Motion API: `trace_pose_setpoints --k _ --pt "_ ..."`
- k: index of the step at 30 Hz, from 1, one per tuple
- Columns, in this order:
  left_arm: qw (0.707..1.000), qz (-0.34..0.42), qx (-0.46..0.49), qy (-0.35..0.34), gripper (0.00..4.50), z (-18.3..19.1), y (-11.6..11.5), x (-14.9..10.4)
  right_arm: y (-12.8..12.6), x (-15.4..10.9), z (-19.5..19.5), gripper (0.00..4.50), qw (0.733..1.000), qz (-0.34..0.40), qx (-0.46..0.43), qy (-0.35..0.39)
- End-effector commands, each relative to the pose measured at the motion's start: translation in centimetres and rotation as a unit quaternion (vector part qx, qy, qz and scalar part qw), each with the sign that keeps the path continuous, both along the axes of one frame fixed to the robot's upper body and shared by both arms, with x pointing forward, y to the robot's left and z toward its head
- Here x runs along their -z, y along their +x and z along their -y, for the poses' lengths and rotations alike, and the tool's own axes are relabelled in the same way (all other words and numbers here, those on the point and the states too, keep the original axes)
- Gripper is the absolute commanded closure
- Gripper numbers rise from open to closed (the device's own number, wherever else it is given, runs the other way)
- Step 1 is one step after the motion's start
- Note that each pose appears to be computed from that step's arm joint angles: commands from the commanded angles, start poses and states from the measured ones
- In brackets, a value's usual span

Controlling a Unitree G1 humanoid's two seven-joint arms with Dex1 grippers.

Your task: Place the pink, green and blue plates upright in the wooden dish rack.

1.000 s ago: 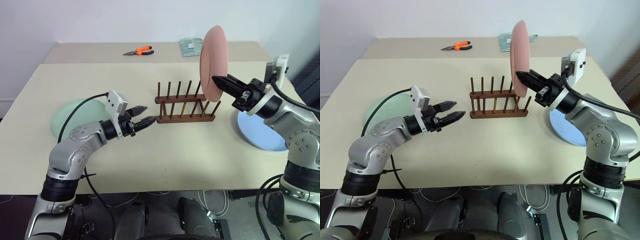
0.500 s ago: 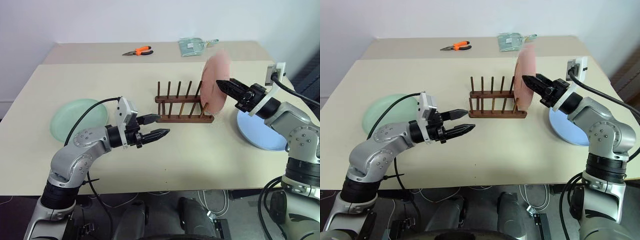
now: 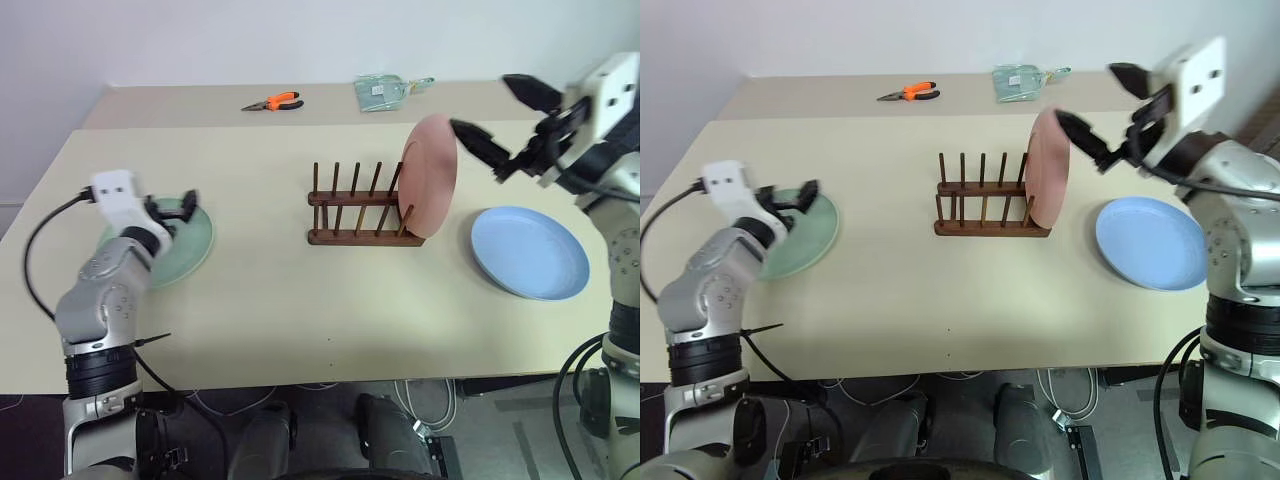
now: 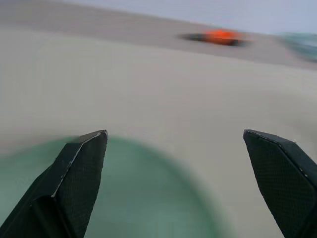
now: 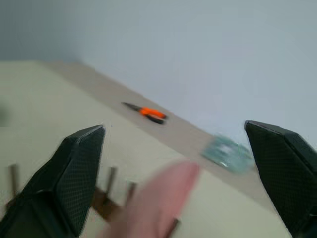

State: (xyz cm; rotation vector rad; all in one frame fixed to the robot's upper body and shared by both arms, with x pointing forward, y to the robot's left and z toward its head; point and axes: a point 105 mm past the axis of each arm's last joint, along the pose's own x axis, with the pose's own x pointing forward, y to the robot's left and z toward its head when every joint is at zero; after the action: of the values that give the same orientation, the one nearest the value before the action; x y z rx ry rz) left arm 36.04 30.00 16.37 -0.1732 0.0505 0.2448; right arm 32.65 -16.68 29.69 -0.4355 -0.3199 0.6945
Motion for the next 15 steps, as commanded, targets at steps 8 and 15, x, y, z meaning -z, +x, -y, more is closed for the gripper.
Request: trace_pose_setpoints --k 8,15 --pt "0.981 -0.063 -0.149 -0.11 0.0 -4.9 -4.9 3.7 -4.0 6.7 -10.8 0.04 0.977 -0.021 -0.185 -0.104" --pt "0.966 -0.055 -0.101 -0.233 2.39 -2.1 -4.8 5.3 -5.0 8.4 -12.8 0.0 0.971 -0.03 -0.212 -0.104"
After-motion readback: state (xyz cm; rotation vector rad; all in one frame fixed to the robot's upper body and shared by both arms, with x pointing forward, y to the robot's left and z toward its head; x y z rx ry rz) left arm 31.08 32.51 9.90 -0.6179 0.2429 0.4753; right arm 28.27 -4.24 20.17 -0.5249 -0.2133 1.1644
